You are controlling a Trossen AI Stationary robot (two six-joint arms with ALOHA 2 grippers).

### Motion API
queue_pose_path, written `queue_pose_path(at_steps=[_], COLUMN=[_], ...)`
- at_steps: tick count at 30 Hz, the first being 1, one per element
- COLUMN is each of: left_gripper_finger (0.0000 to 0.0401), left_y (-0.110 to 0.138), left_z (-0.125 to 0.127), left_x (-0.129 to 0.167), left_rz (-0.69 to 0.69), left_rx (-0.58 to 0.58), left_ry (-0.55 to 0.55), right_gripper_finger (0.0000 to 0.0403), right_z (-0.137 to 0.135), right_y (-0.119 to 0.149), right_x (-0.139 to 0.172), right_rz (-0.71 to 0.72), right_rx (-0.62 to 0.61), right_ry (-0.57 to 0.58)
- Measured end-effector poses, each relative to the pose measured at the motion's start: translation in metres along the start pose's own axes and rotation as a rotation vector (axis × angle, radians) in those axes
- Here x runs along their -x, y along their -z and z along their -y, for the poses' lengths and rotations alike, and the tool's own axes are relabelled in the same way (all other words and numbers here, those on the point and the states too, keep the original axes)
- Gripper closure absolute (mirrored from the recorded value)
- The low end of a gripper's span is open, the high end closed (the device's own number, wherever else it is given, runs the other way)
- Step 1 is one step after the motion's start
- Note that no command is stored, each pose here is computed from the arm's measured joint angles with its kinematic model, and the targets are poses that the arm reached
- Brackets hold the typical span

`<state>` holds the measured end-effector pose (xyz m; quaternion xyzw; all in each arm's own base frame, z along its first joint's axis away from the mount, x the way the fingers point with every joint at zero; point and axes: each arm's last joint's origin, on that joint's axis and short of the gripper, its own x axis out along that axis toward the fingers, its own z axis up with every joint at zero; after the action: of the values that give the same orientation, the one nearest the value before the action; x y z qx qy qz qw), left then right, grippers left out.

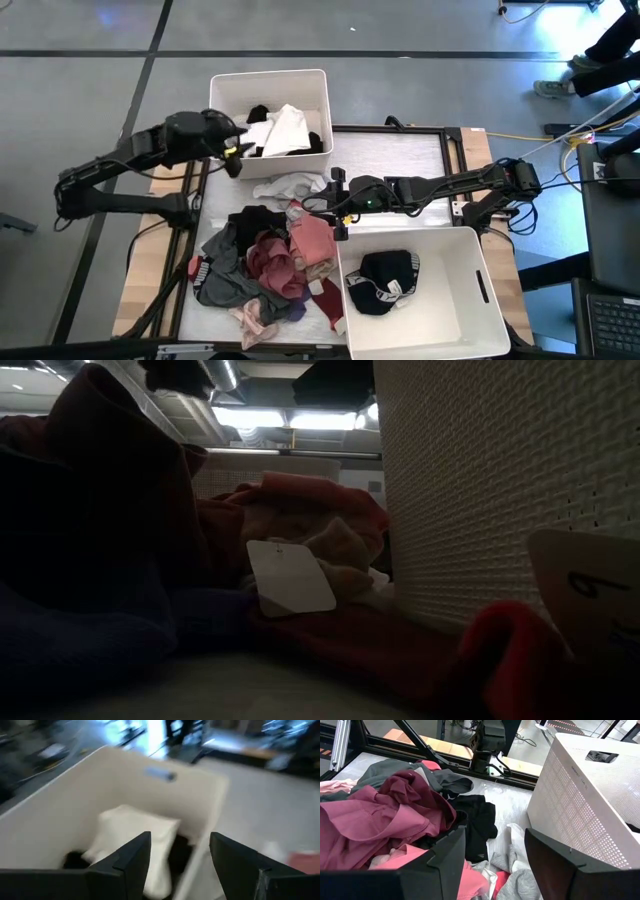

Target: Sort clothes

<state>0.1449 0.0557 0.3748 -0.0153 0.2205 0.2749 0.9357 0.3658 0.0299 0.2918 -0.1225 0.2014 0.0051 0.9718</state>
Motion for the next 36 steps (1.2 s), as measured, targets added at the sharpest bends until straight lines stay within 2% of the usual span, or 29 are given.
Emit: queue_pose_path(at_steps=[6,13,20,24,30,36], left_gripper_finger=[0.0207,0.0207,0.0207,0.0207,0.0207,0.0207], left_y=[0.015,0.045,0.076,0.092,0.108,0.119], left_z=[0.032,0.066,0.088,0.098,0.109,0.110], left_x=[-0.016,-0.047,-0.082,-0.102,-0.130,-0.154], left_rz=[0.023,-0.036,-0.179,-0.239,-0.264,-0.291], left_rx=[-0.023,-0.037,-0.069,-0.044,0.005,0.026], left_ry=[0.187,0.277,0.124,0.071,-0.019,-0.061], right_gripper_finger=[0.0196,0.0196,0.0196,0.0196,0.0196,0.0196], right_z=[0.000,0.000,0.000,0.000,0.000,0.000], right_y=[0.000,0.000,0.000,0.000,0.000,0.000], right_x=[0.000,0.000,0.000,0.000,0.000,0.000], right_rz=[0.000,0.001,0.001,0.000,0.000,0.000], right_rx=[0.000,0.000,0.000,0.000,0.000,0.000], right_ry=[0.000,0.000,0.000,0.000,0.000,0.000])
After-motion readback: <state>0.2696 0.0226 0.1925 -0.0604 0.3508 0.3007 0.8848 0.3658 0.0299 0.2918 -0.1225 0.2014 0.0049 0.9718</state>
